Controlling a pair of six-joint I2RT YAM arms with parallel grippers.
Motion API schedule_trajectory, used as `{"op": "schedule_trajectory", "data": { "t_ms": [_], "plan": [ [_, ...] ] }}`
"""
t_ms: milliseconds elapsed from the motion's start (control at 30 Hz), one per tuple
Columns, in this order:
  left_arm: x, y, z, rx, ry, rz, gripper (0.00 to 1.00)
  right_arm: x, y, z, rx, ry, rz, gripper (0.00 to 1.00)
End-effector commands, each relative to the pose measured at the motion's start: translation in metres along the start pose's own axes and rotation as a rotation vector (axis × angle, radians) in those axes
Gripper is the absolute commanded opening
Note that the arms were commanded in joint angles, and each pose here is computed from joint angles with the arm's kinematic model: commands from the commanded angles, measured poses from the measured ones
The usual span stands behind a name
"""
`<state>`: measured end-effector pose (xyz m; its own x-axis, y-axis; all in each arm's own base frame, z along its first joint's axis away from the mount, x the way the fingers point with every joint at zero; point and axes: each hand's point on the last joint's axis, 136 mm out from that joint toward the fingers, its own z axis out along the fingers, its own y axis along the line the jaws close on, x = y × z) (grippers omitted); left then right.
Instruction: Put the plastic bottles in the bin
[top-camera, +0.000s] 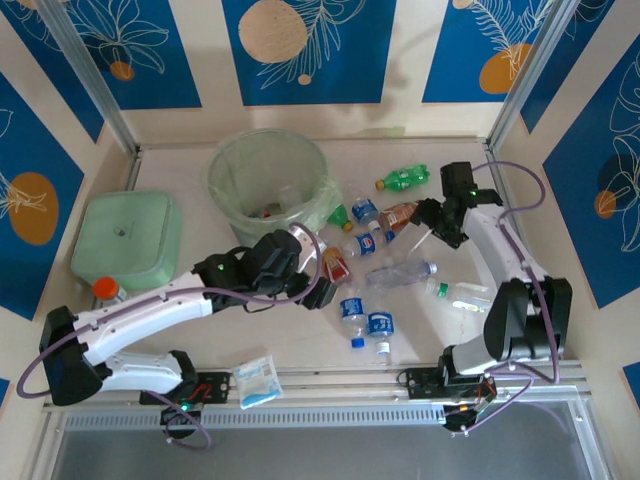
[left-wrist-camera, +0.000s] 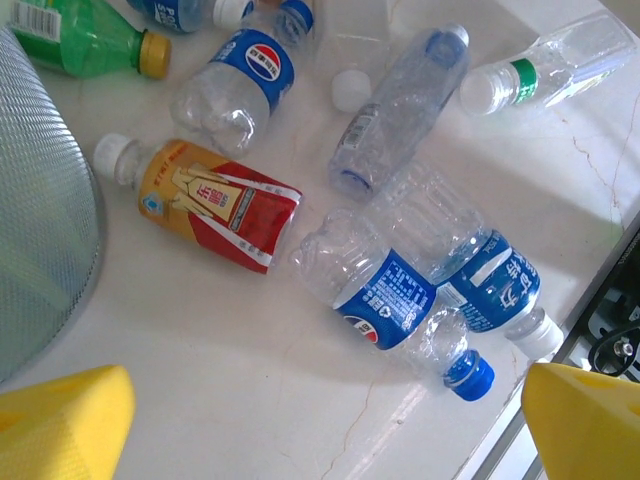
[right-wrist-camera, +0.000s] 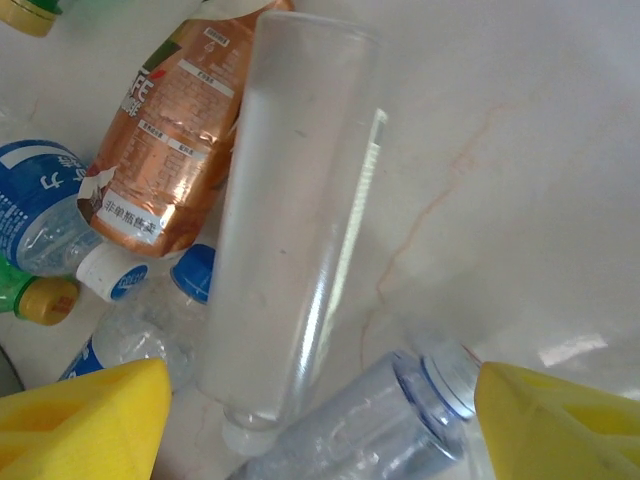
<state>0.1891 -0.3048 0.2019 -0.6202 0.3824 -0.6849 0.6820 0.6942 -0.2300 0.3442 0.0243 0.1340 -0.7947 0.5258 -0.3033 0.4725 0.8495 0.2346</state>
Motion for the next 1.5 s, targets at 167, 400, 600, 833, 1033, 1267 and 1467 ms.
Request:
{"op": "schedule_trajectory", "data": {
  "t_ms": [167,400,600,833,1033,1267,1467],
  "plan": [
    [0.017,-0.01,0.021,0.052,0.009,-0.047,0.98,0.001,0.017,0.048,0.071,0.065,-0.053,0.84],
    [0.024,-0.011,0.027,0.047,0.027,-0.048,0.99,0.014,0.015,0.077,0.103,0.115,-0.044,0.84],
    [0.03,-0.008,0.037,0.028,0.052,-0.057,0.98,0.024,0.009,0.095,0.119,0.152,-0.032,0.8],
    [0.032,-0.011,0.042,0.041,0.066,-0.066,0.98,0.032,-0.009,0.107,0.159,0.172,-0.006,0.77],
    [0.034,-0.009,0.042,0.028,0.07,-0.069,0.96,0.029,-0.012,0.103,0.162,0.159,0.001,0.73],
    [0.033,-0.008,0.039,0.024,0.065,-0.069,0.95,0.022,-0.013,0.09,0.169,0.119,-0.01,0.66],
    [0.033,-0.008,0.038,0.024,0.069,-0.066,0.94,0.016,-0.012,0.076,0.16,0.084,-0.014,0.65]
  ]
}}
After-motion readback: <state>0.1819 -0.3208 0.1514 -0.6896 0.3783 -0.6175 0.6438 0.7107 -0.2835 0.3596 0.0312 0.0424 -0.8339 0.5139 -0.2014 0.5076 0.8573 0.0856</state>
